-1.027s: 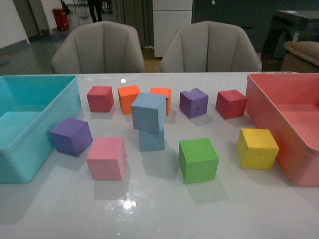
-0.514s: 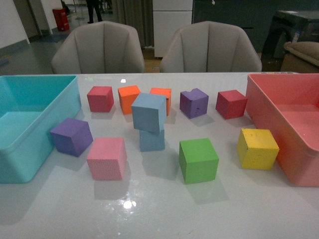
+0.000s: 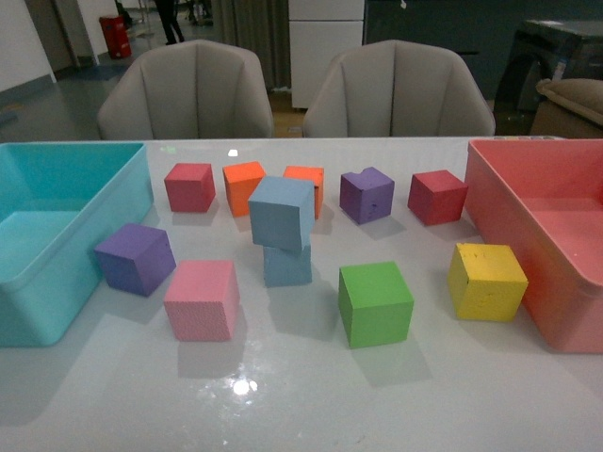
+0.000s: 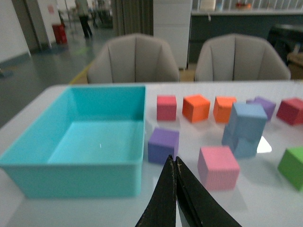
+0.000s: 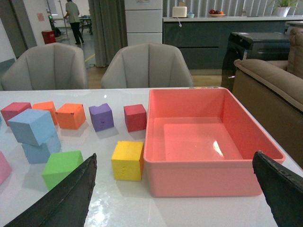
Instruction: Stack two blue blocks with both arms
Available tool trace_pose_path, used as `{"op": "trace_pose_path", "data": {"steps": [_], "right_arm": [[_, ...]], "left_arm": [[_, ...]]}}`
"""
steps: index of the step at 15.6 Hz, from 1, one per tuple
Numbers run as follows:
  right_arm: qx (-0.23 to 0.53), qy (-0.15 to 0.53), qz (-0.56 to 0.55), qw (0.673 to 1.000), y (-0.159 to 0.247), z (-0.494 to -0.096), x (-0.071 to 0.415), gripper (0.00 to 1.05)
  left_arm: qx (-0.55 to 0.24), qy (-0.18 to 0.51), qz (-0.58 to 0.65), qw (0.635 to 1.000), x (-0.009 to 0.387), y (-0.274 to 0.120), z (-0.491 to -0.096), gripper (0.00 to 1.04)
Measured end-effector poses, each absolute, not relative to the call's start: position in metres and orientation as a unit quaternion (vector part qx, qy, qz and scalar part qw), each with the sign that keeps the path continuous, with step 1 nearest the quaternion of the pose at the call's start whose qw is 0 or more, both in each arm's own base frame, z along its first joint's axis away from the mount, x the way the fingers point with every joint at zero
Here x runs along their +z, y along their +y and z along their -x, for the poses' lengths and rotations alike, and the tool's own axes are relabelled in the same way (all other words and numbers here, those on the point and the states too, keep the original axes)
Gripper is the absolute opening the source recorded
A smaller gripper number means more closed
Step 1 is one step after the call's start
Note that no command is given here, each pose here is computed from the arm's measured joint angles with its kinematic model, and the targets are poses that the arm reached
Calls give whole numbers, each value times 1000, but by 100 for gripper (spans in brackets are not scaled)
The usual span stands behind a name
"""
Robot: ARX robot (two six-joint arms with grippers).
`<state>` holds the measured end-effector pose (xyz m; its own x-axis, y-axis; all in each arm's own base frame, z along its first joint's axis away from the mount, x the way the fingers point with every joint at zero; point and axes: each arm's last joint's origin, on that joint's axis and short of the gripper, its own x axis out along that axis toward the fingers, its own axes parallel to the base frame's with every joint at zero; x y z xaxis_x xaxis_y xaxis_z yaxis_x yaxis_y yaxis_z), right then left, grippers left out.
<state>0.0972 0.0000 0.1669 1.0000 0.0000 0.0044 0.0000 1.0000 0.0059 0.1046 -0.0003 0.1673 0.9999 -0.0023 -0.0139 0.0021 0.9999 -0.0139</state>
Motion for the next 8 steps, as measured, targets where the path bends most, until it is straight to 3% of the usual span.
{"op": "trace_pose_path", "data": {"steps": [5,8], "right_arm": [[0,-2,-3,1000,0,-97,167,98],[0,-2,-3,1000,0,-97,167,98]], "left_arm": [[-2,0,7,1000,166,0,-98,2],[-1,1,7,1000,166,0,-98,36]]}}
